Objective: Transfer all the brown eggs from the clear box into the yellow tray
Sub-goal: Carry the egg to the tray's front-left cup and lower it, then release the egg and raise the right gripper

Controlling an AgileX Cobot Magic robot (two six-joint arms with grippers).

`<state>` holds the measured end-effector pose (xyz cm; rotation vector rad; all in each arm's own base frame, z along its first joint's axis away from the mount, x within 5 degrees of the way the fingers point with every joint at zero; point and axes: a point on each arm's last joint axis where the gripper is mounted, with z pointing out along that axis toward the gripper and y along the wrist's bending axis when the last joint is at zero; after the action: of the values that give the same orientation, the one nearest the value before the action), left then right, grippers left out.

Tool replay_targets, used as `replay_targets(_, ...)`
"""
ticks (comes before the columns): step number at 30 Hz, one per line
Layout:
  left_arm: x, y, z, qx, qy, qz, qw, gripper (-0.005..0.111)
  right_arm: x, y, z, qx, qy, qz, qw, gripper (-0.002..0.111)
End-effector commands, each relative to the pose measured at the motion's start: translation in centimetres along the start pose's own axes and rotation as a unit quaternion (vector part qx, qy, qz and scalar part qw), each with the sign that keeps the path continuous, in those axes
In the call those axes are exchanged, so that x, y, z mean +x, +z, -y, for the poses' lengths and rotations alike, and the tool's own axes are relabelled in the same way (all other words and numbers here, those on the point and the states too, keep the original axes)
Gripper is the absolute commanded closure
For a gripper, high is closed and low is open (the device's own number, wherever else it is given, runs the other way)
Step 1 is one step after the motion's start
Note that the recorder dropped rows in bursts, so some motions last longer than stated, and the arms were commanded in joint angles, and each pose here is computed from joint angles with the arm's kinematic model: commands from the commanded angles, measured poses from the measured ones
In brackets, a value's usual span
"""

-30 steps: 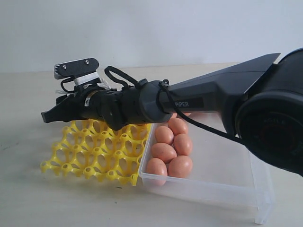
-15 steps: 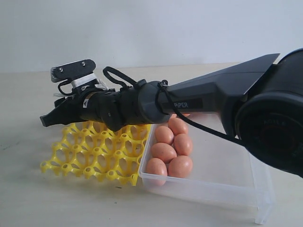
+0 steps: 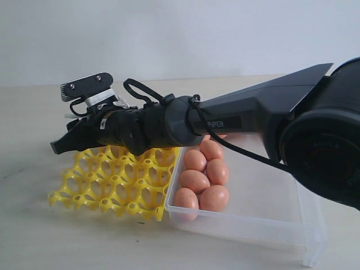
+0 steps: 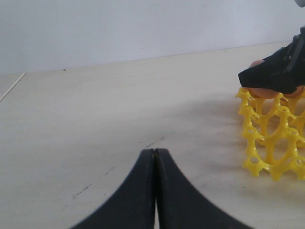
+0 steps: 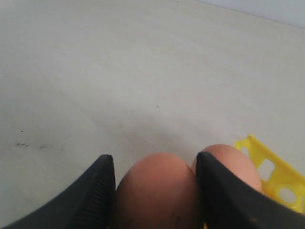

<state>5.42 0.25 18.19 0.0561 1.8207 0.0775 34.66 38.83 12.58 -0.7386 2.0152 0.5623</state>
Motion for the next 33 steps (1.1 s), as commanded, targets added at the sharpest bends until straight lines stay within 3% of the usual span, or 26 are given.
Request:
replay_targets(1, -0.3, -0.1, 0.0, 0.000, -0.006, 0.012, 1.000, 0.107, -0.6, -0.2, 0.1, 0.001, -0.009, 0.010, 1.000, 0.056)
replay_targets(15, -0.3, -0.1, 0.0, 0.000, -0.006, 0.012, 1.000, 0.107, -1.7, -1.3, -0.1, -0.005, -0.007, -0.010, 1.000, 0.059)
replay_targets(17, -0.3, -0.1, 0.0, 0.000, -0.006, 0.012, 1.000, 0.107, -2.4, -2.3, -0.2, -0.009, -0.011, -0.034, 0.999, 0.068)
replay_targets(21, -0.3, -0.1, 0.0, 0.000, -0.006, 0.012, 1.000, 0.107, -3.2, -4.8, -0.5, -0.021, -0.041, -0.121, 0.992, 0.104)
replay_targets(22, -0.3, -0.1, 0.0, 0.000, -0.006, 0.012, 1.000, 0.107, -3.6, -5.5, -0.5, -0.021, -0.045, -0.134, 0.990, 0.108)
replay_targets(26, -0.3, -0.1, 0.0, 0.000, -0.006, 0.012, 1.000, 0.107, -4.8, -8.0, 0.9, -0.009, -0.033, -0.154, 0.987, 0.107)
replay_targets(33, -0.3, -0.1, 0.0, 0.000, -0.006, 0.012, 1.000, 0.107, -6.4, -14.1, 5.4, 0.034, 0.022, -0.146, 0.988, 0.085)
